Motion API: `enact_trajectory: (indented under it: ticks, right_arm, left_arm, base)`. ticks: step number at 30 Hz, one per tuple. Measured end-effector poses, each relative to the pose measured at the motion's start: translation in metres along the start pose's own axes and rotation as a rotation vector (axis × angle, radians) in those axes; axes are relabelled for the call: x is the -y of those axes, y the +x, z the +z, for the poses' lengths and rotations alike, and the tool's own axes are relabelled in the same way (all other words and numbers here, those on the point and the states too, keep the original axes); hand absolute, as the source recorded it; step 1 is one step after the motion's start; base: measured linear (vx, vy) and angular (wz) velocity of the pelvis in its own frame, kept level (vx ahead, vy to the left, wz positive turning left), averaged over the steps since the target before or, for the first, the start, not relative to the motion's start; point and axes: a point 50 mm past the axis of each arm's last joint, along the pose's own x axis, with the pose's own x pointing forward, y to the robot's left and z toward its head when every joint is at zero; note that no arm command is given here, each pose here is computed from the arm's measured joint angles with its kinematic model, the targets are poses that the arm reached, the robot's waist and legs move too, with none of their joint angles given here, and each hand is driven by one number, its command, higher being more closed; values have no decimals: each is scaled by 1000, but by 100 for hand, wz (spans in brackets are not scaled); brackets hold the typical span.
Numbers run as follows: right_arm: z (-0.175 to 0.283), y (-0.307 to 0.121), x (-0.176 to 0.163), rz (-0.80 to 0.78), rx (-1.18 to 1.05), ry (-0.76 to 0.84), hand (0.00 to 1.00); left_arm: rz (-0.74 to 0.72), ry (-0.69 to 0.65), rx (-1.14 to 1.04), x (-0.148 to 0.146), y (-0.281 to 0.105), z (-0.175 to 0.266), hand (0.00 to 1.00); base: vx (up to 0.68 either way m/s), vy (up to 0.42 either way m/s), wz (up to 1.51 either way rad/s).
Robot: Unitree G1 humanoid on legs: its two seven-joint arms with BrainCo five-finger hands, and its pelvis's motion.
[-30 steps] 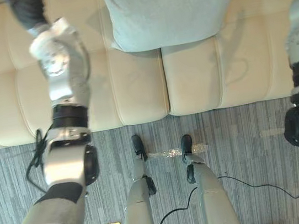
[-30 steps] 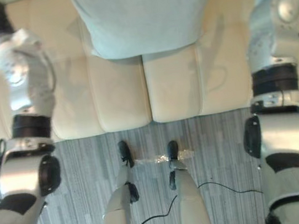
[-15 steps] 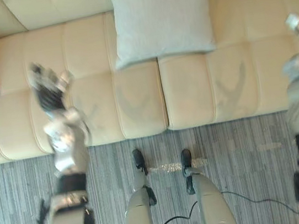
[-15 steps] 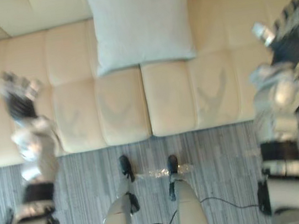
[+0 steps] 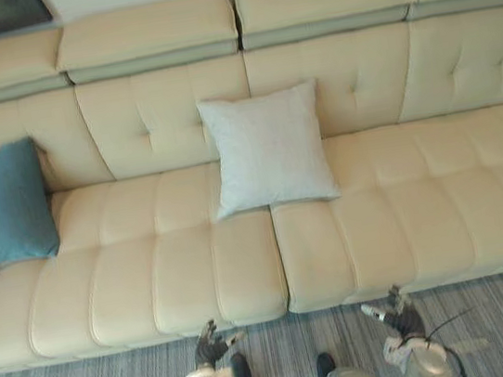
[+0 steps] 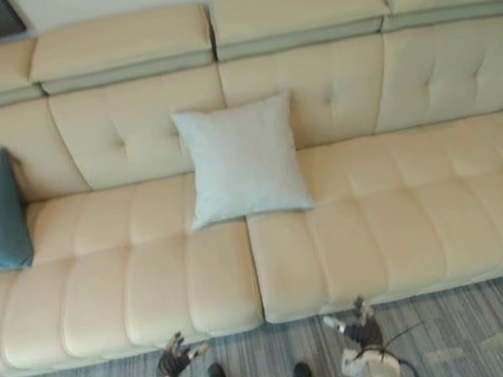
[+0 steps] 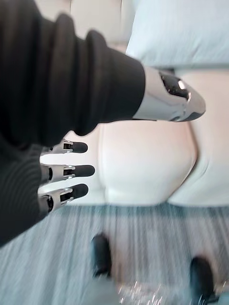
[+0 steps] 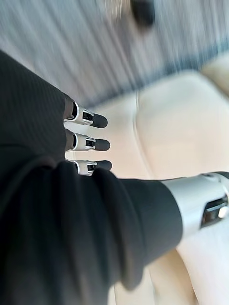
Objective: Pick up cushions and gather them together orderly.
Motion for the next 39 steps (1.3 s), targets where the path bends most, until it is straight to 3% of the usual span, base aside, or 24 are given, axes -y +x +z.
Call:
enact_trajectory:
  ticks: [8,16,20,30,39]
  right_arm:
    - [-28,0,8,-56,-165,42,0]
    - [-6,11,-21,20,-118,32,0]
    - [-6,12,-22,23,-122,24,0]
    - [17,17,-30,29,-30,15,0]
    - [2,12,-31,24,-81,34,0]
  left_arm:
    - [23,33,-81,-6,2,-12,0]
    - [-30,70,83,15,18,43,0]
    - [-3,66,109,6,19,50,0]
    - [-100,38,96,43,16,48,0]
    - [-80,36,68,35,15,40,0]
  base:
    - [71,15,-19]
    - [-70,2,-4]
    - [-90,-141,18]
    - [-185,-140,4]
    - [-160,128,-1]
